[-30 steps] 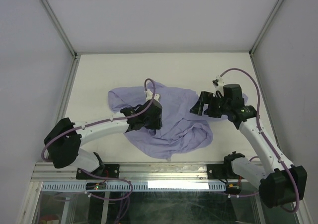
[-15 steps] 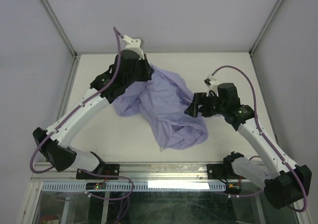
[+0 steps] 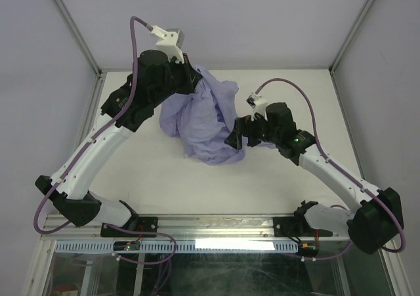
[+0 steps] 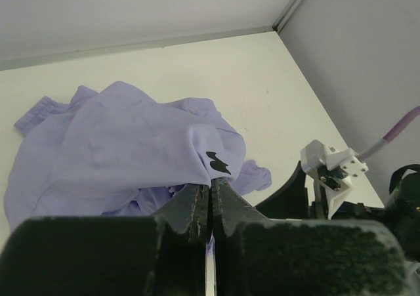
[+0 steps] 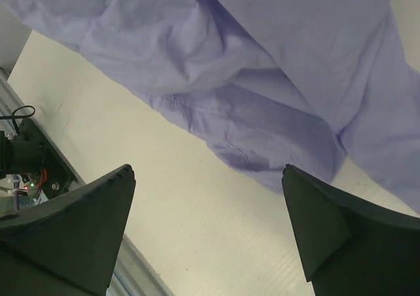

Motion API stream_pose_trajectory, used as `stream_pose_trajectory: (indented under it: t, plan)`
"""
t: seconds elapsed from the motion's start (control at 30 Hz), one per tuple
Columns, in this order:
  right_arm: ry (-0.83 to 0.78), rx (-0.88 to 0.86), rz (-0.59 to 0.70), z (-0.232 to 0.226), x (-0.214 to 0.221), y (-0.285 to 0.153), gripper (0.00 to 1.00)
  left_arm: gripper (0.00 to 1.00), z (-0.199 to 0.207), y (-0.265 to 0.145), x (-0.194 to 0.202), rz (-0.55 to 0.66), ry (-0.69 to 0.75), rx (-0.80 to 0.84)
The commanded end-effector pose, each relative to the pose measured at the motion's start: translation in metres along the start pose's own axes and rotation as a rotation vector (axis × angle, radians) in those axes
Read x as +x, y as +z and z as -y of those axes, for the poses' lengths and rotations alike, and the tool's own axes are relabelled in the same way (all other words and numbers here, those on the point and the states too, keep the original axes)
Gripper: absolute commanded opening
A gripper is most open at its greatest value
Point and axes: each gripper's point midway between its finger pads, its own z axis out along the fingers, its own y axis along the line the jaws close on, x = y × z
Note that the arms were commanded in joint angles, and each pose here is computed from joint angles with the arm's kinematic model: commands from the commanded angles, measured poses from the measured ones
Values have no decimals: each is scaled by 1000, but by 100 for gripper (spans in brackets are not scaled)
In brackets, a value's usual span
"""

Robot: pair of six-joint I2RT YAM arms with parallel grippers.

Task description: Zip up the jacket

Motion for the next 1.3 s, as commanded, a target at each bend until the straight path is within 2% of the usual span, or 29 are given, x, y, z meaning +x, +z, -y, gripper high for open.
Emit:
stream_pose_trajectory:
  t: [0.0, 0.27, 0.37, 0.43, 0.47, 0.57, 0.6, 0.73, 0.9, 1.07, 1.27]
  plan:
    - [-125, -121, 173, -38, -48, 18, 97, 0, 17, -22, -38, 94, -8, 64]
    - [-178, -58, 252, -59, -38, 85, 98, 0, 13, -20, -31, 77, -49, 44]
    - [-178, -26, 230, -62, -30, 104, 97, 0, 9, -20, -30, 72, -50, 21]
    - [-142, 56, 240, -47, -31, 111, 82, 0, 2, -21, -29, 70, -46, -5]
    - [-140, 80, 243, -43, -31, 110, 68, 0, -4, -22, -30, 72, -45, -26]
    - [-168, 151, 257, -29, -40, 92, 14, 0, -31, -27, -32, 80, -37, -120]
    - [-182, 179, 270, -23, -46, 81, 1, 0, -44, -30, -33, 87, -35, -164]
    - [-197, 307, 288, 16, -83, 28, 0, 0, -86, -42, -43, 123, -30, -307]
    - [-195, 386, 320, 39, -136, -49, 0, 0, -101, -57, -63, 181, -4, -362]
    - [-267, 339, 313, 6, -169, -101, 0, 0, -74, -82, -85, 228, 4, -237]
    - [-314, 214, 339, -47, -188, -160, 0, 0, -40, -136, -103, 249, -3, -89]
